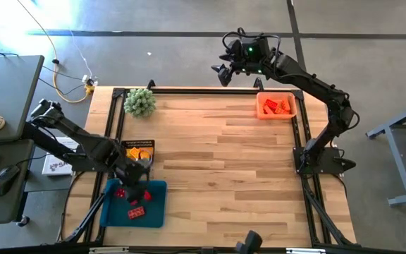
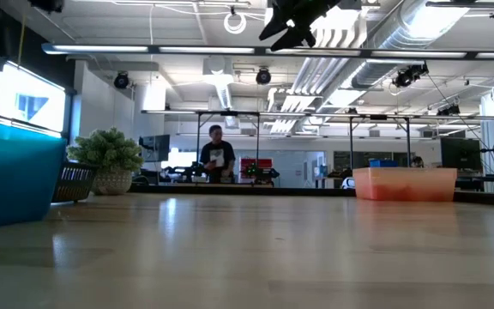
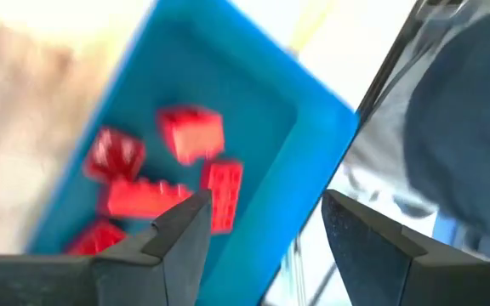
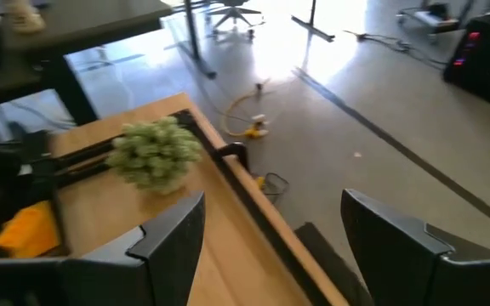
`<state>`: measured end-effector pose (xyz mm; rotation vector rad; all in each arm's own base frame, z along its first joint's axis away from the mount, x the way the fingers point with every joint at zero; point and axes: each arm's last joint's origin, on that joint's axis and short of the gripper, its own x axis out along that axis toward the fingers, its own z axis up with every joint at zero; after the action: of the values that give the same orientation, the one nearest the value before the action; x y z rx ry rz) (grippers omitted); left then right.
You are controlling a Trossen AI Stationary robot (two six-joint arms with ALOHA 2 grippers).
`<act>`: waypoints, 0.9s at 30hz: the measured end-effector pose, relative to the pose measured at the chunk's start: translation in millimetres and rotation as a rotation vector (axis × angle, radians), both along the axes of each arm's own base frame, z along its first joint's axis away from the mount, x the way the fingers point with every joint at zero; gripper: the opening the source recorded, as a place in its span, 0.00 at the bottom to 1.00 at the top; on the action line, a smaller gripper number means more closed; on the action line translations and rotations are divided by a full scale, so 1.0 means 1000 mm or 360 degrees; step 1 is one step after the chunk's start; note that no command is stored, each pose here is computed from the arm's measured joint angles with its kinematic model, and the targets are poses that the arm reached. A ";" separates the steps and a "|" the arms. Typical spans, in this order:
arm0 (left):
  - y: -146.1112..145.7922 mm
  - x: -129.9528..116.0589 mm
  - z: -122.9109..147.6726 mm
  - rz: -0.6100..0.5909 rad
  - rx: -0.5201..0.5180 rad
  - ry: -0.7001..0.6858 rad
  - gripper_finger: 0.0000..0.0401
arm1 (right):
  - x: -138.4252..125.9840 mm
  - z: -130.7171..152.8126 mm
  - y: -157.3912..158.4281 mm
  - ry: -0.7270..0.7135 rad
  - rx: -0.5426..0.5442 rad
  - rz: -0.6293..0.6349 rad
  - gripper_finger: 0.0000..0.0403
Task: Sort & place blocks by color
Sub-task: Return to Home Position
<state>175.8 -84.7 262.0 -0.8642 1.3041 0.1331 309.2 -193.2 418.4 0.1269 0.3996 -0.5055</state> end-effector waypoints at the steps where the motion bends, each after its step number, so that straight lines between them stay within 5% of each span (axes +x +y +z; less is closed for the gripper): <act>1: 0.004 -0.001 0.004 0.0010 0.0025 -0.0054 0.52 | 0.001 0.000 0.002 -0.0006 0.0011 0.0031 0.65; 12: 0.061 -0.021 0.043 0.0110 0.0254 -0.0687 0.52 | 0.017 0.001 0.030 -0.0071 0.0106 0.0213 0.65; 19: 0.084 -0.030 0.067 0.0029 0.0558 -0.1171 0.52 | 0.027 0.001 0.051 -0.0127 0.0236 0.0253 0.65; 27: 0.093 -0.052 0.074 -0.0062 0.0848 -0.1295 0.52 | 0.035 0.001 0.070 -0.0178 0.0403 0.0256 0.65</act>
<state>124.0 8.7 336.3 -0.3560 0.4757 0.0771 343.7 -123.0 419.2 0.3629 0.3596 -0.2861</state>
